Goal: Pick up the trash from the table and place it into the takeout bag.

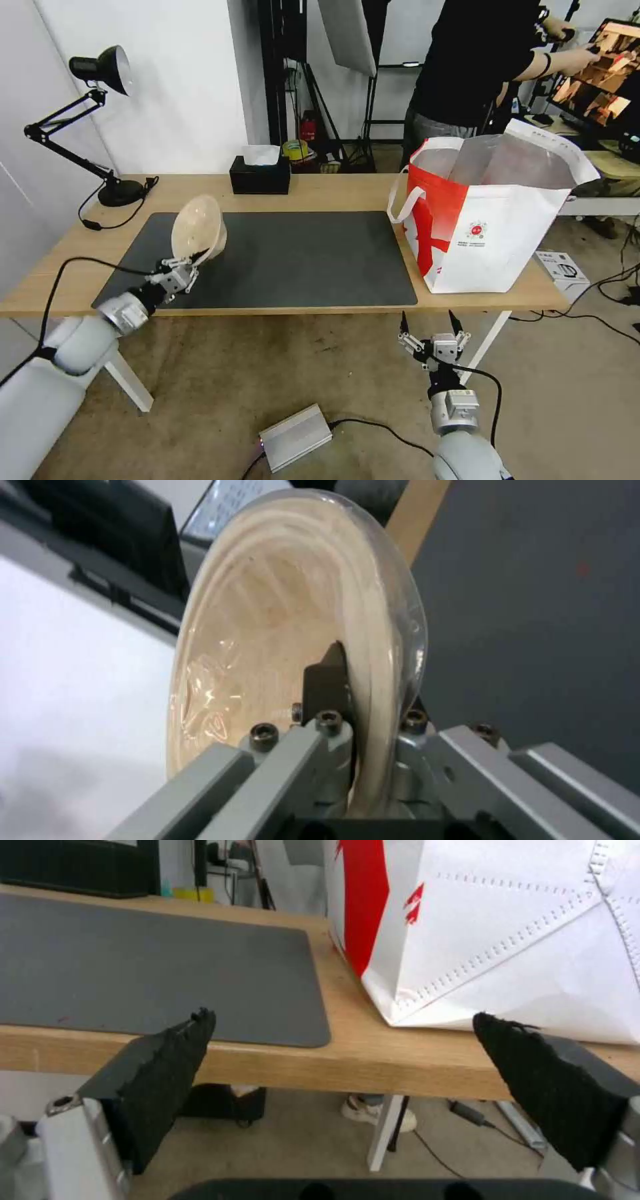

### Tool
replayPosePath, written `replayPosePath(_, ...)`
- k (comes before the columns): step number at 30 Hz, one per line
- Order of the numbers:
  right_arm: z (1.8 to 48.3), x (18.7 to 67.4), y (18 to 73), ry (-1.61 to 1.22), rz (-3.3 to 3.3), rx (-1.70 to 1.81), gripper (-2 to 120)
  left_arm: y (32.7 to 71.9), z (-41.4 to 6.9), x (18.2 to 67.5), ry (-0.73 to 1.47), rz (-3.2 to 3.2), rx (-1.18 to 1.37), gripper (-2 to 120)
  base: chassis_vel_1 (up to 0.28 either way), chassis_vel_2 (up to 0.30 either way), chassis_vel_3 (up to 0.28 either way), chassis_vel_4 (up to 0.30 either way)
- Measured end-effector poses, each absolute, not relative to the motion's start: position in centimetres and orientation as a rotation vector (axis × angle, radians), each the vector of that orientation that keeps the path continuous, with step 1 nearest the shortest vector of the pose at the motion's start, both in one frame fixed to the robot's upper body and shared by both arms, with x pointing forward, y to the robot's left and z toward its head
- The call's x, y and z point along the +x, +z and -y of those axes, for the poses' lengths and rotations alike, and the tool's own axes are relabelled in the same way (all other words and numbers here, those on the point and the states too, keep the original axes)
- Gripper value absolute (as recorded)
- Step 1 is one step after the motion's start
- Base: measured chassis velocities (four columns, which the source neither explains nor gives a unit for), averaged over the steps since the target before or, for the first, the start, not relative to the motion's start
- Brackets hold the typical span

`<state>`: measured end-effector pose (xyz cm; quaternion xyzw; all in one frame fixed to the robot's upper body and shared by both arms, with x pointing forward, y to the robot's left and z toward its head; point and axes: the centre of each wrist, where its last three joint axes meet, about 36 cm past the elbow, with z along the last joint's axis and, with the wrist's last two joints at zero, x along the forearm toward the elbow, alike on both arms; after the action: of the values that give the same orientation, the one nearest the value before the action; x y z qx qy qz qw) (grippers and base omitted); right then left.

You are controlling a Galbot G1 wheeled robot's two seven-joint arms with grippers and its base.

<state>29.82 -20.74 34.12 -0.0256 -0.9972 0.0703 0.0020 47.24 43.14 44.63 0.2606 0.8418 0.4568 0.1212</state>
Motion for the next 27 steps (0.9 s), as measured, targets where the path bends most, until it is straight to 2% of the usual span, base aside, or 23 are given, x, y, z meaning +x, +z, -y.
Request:
replayPosePath(9,20.4,29.7,34.3,0.205,3.132,-0.082,98,49.4,-42.3,50.5,1.405,-2.312,0.833,0,0.000,0.000,0.000,0.000)
replayPosePath(12,20.1,29.8,34.3,0.197,3.134,-0.079,98,52.8,-41.2,53.6,1.473,-2.189,0.899,0,0.000,0.000,0.000,0.000)
replayPosePath(14,20.0,29.8,34.4,0.195,3.137,-0.077,98,53.6,-40.6,54.8,1.494,-2.149,0.933,0,0.000,0.000,0.000,0.000)
replayPosePath(18,19.8,30.0,34.6,0.186,3.143,-0.077,98,56.3,-37.7,58.8,1.543,-2.026,1.013,0,0.000,0.000,0.000,0.000)
replayPosePath(23,19.6,30.1,34.7,0.180,3.145,-0.079,98,57.4,-35.9,61.3,1.582,-1.960,1.055,0,0.000,0.000,0.000,0.000)
replayPosePath(27,19.6,30.1,34.8,0.172,3.147,-0.091,98,58.5,-32.5,64.4,1.599,-1.892,1.106,0,0.000,0.000,0.000,0.000)
